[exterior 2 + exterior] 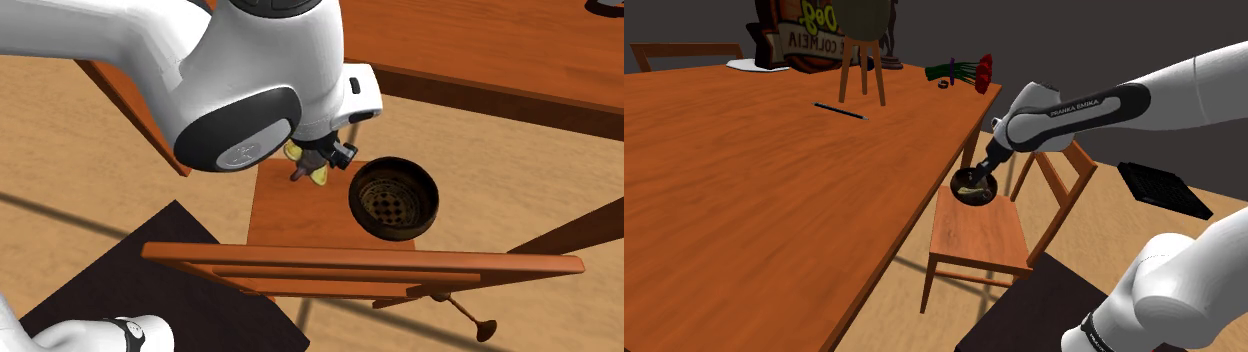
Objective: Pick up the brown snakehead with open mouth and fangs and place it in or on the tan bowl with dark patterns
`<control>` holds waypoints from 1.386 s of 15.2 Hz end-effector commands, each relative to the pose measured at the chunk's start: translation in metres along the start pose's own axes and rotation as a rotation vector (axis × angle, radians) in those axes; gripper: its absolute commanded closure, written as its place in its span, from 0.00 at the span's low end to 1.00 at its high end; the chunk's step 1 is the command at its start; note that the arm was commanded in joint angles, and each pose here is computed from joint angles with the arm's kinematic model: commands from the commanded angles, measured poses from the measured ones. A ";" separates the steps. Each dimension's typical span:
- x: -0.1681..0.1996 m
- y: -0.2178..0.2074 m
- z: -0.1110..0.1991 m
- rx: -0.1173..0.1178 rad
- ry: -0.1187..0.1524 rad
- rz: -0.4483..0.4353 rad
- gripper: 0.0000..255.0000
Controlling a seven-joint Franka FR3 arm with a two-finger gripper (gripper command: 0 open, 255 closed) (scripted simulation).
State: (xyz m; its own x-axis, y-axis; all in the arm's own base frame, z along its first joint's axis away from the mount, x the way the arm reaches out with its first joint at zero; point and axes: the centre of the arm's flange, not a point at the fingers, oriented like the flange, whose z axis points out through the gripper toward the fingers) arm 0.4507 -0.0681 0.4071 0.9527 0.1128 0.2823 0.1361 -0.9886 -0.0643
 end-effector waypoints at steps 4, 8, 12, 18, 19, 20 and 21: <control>0.007 -0.002 -0.024 0.000 0.000 0.000 1.00; 0.021 0.049 -0.026 0.000 0.000 0.000 1.00; 0.036 0.100 -0.028 0.000 0.000 0.000 1.00; 0.052 0.163 -0.026 0.000 0.000 0.000 1.00; 0.051 0.163 -0.021 0.000 0.000 0.000 1.00; 0.049 0.164 -0.016 0.000 0.000 0.000 1.00; 0.048 0.164 -0.011 0.000 0.000 0.000 1.00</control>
State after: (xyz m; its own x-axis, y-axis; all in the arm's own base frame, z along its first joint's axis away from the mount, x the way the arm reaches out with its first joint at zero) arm 0.5143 -0.2249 0.4245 0.9529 0.1123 0.2816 0.1356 -0.9887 -0.0645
